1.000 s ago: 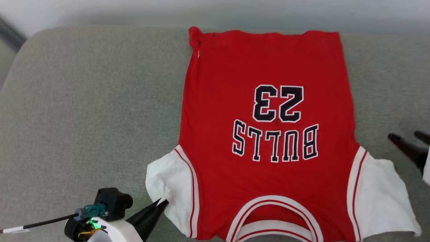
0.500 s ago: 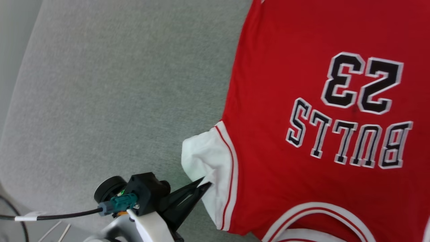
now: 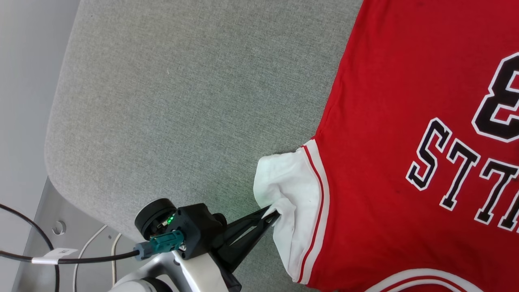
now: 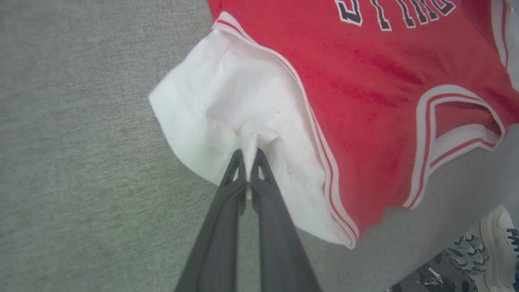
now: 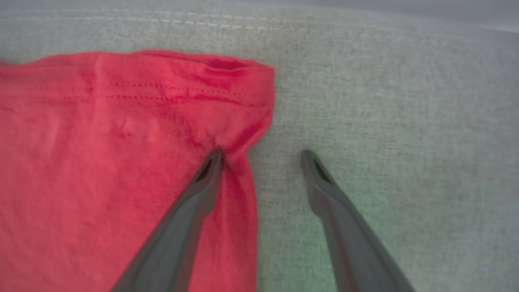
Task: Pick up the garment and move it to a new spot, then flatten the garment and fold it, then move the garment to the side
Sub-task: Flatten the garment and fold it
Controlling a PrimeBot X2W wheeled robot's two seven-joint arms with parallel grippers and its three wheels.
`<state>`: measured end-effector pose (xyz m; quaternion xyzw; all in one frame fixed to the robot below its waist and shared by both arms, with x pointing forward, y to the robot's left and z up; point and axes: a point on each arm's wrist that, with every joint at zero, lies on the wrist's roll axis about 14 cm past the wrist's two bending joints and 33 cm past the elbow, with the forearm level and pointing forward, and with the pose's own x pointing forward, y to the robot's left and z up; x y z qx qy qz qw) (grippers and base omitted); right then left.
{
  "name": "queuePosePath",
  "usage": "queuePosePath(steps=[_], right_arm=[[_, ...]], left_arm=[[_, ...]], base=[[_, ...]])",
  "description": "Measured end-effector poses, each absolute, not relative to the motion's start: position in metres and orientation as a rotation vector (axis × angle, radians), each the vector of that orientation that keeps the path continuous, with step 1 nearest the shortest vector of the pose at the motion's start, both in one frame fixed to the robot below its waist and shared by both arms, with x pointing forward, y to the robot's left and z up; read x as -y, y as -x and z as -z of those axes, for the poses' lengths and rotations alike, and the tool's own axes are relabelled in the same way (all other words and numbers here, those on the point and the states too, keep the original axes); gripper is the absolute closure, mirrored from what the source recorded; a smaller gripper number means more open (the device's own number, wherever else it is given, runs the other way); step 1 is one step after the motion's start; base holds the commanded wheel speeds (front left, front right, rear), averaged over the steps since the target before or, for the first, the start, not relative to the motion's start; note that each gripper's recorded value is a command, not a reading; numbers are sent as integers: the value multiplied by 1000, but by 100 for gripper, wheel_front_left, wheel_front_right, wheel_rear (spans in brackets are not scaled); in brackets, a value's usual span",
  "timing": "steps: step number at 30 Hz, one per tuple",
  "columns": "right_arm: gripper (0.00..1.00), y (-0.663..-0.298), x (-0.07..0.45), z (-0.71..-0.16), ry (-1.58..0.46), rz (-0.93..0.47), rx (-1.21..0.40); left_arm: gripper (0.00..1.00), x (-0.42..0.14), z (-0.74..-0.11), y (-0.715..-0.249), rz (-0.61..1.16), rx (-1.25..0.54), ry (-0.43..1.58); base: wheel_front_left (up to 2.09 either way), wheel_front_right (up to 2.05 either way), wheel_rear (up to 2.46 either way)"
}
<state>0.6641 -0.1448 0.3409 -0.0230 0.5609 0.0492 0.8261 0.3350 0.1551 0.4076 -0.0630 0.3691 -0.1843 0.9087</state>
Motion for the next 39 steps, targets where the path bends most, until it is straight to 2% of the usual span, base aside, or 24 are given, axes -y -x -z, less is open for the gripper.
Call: queuePosePath(steps=[1, 2, 3, 13, 20, 26, 39], right_arm=[[13, -664, 144, -337, 50, -107, -1197], [85, -664, 143, -334, 48, -109, -1203], [100, -664, 143, -333, 52, -111, -1209], [100, -649, 149, -342, 49, -128, -1229], [100, -610, 170, -357, 85, -118, -1255], [100, -556, 184, -368, 60, -135, -1269], [100, -409, 215, -382, -66, -131, -1288]], left_arm=[[100, -155, -406, -335, 378, -764, 133], [100, -156, -405, -335, 374, -765, 134], [100, -157, -404, -335, 370, -766, 132], [100, -158, -410, -339, 377, -714, 119], [100, -157, -425, -340, 382, -655, 123], [100, -158, -426, -329, 366, -652, 143], [100, -147, -437, -314, 388, -594, 187]], base=[[0, 0, 0], [0, 0, 0], [0, 0, 0], [0, 0, 0], [0, 0, 0], [0, 0, 0], [0, 0, 0]])
